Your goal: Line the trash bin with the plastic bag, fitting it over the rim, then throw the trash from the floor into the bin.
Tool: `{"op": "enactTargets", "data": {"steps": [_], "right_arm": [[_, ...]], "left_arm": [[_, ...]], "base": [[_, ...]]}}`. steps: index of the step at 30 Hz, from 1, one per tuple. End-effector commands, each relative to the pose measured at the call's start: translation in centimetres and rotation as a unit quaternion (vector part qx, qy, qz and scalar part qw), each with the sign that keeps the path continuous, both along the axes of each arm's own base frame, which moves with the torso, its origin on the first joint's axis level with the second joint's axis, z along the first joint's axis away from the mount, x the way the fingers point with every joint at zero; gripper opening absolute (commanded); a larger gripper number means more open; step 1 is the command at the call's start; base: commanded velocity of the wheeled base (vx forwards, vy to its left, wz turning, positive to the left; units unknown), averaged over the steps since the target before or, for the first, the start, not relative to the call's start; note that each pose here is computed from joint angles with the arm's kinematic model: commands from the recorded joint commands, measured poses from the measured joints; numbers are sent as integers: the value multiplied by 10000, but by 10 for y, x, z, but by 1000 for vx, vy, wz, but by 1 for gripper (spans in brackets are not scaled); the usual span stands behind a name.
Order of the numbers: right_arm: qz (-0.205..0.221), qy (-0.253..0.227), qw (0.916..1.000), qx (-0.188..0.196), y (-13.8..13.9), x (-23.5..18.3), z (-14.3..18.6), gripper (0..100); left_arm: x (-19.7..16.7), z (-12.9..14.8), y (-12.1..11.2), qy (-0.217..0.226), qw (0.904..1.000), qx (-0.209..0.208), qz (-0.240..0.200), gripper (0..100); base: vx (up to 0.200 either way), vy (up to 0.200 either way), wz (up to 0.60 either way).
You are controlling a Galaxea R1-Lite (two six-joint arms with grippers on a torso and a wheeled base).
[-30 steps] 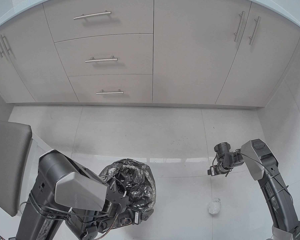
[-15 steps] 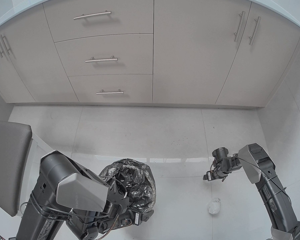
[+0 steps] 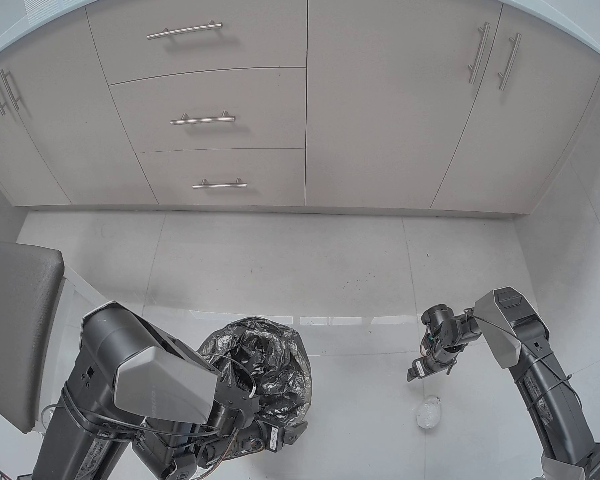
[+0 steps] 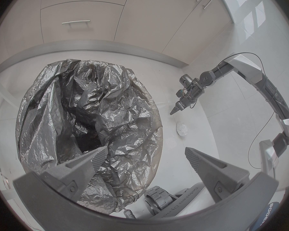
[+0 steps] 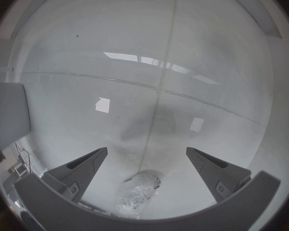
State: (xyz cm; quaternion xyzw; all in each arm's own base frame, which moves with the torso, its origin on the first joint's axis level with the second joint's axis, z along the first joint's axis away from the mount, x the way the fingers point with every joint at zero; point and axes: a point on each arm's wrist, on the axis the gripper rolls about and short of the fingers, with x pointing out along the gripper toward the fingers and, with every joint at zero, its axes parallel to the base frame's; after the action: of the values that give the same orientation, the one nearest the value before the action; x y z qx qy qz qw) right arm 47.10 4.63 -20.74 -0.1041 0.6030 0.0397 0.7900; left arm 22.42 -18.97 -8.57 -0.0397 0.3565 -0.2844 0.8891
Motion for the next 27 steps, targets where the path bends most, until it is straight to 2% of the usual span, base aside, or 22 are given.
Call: {"op": "enactTargets", "data": {"steps": [1, 5, 16, 27], "right_arm": [[163, 20, 9999, -37, 4, -1, 0, 100], [396, 17, 9992, -111, 6, -1, 0, 100], [377, -21, 9992, -117, 4, 0, 0, 100], [462, 15, 9988, -159, 4, 0, 0, 100]], "left_arm": [[0, 0, 0, 7, 10000, 3, 4, 100], [0, 0, 0, 4, 10000, 7, 10, 100], [0, 0, 0, 0, 10000, 11, 5, 100], [1, 0, -1, -17, 10000, -3, 5, 100]], "base": [[0, 0, 0], [0, 0, 0], [0, 0, 0], [-200, 0, 0]]}}
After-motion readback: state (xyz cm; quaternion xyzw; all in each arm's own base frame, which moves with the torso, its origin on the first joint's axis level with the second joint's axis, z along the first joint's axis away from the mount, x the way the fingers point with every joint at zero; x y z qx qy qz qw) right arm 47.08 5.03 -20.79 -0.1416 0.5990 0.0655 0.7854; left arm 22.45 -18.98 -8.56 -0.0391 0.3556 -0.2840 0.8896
